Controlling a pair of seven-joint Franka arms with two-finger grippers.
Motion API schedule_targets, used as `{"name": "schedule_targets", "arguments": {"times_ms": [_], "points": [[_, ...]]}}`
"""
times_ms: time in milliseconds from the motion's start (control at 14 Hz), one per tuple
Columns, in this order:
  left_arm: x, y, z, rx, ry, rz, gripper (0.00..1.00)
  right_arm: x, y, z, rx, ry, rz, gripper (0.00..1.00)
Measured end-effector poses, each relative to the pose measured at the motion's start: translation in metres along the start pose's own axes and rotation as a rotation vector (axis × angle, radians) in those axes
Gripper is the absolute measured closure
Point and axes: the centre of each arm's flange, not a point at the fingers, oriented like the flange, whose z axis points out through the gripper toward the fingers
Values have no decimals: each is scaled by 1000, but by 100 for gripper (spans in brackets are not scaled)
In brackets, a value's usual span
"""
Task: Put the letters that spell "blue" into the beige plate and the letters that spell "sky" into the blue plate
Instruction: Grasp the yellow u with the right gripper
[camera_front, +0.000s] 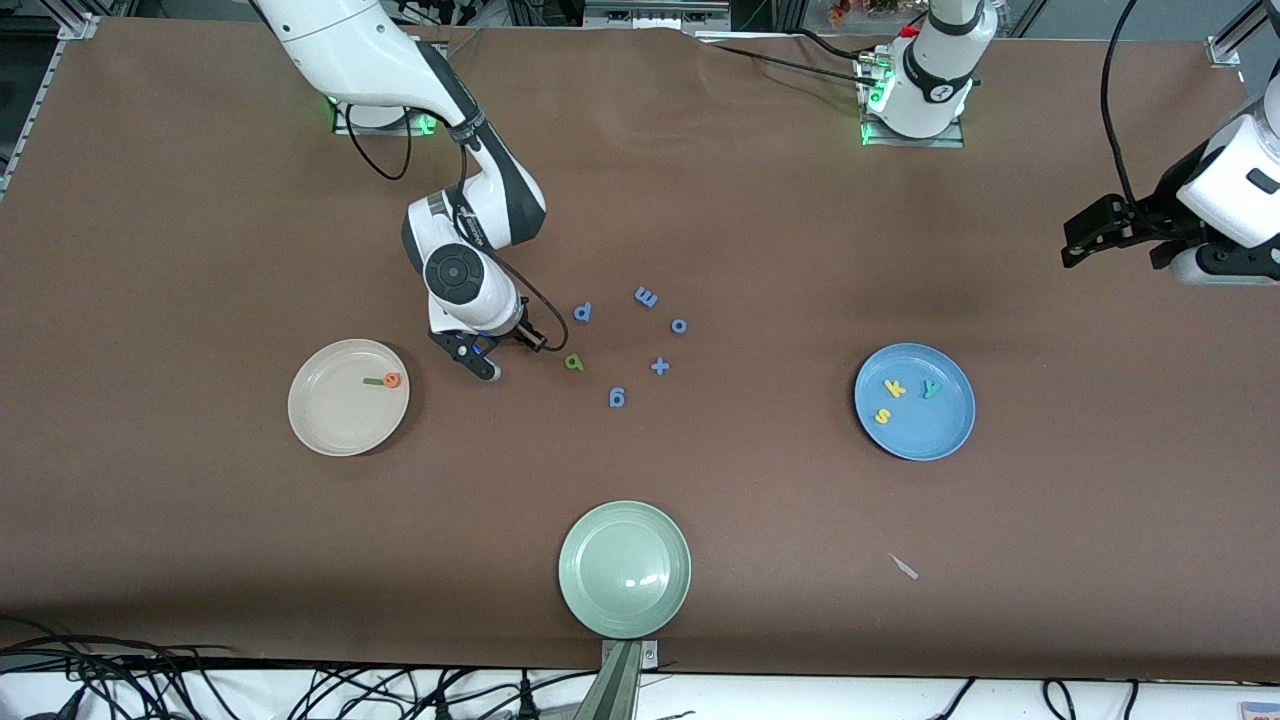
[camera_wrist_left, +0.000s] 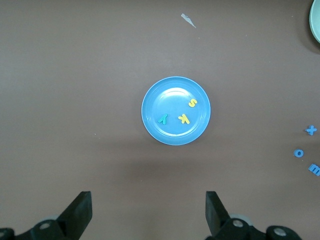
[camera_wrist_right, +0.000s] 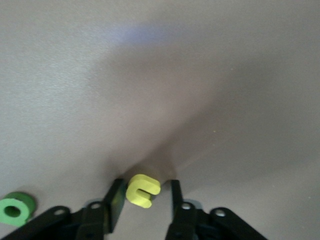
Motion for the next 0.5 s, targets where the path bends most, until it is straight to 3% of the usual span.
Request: {"name": "schedule_targets", "arguments": {"times_ms": [72,215,501], "points": [[0,1,0,0,0,1,0,0,0,0,0,0,-1,59],[0,2,0,0,1,5,0,-1,-1,-1,6,3,-2,70],[0,4,0,0,1,8,0,6,2,-2,-1,6,-47,70]]}}
